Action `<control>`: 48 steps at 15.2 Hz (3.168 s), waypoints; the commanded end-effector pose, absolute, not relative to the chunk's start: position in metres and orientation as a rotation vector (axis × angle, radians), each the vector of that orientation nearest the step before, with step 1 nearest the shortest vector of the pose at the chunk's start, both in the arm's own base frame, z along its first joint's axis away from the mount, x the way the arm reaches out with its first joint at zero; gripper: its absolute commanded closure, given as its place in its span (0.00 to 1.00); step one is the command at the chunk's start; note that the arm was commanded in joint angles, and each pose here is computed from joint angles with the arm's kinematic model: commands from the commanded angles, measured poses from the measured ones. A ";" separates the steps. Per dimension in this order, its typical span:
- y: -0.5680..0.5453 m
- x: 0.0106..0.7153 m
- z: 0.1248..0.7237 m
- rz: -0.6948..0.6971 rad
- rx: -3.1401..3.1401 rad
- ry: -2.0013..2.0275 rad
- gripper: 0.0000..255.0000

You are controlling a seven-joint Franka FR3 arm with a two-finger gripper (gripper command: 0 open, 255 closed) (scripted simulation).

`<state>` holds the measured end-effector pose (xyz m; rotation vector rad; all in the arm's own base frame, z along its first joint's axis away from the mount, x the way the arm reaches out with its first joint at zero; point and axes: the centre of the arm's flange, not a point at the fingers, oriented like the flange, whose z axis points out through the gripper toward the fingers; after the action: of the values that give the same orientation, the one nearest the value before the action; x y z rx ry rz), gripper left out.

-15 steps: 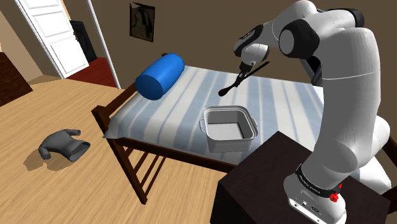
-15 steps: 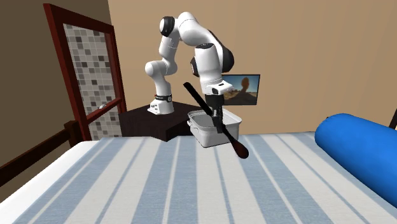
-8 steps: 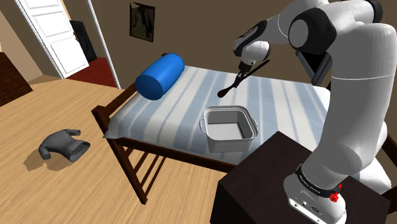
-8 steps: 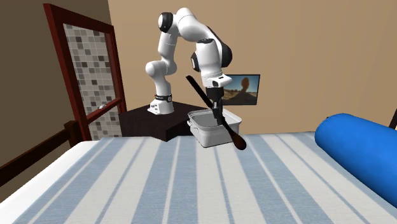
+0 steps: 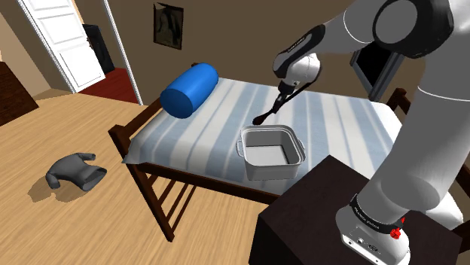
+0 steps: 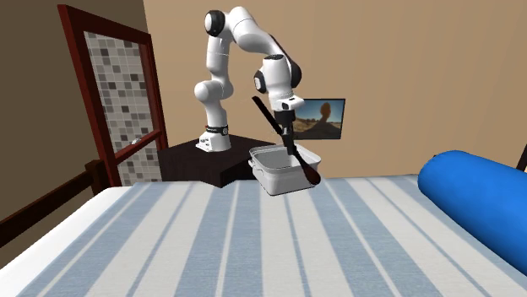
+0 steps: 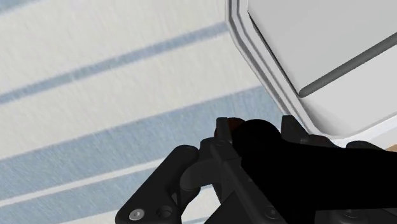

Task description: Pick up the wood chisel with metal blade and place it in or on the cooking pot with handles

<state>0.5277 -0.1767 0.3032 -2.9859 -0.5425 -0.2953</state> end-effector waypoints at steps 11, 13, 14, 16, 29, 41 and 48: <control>-0.039 0.451 0.303 -0.297 -2.986 -0.542 1.00; -0.027 0.444 0.297 -0.297 -2.986 -0.542 1.00; -0.027 0.444 0.292 -0.297 -2.986 -0.542 1.00; -0.027 0.444 0.281 -0.297 -2.986 -0.542 1.00; -0.027 0.444 0.235 -0.297 -2.986 -0.542 1.00; -0.030 0.439 0.261 -0.297 -2.986 -0.542 0.00; -0.033 0.435 0.284 -0.297 -2.986 -0.542 0.00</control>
<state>0.4358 -0.0330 0.2833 -2.9862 -0.5418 -0.2970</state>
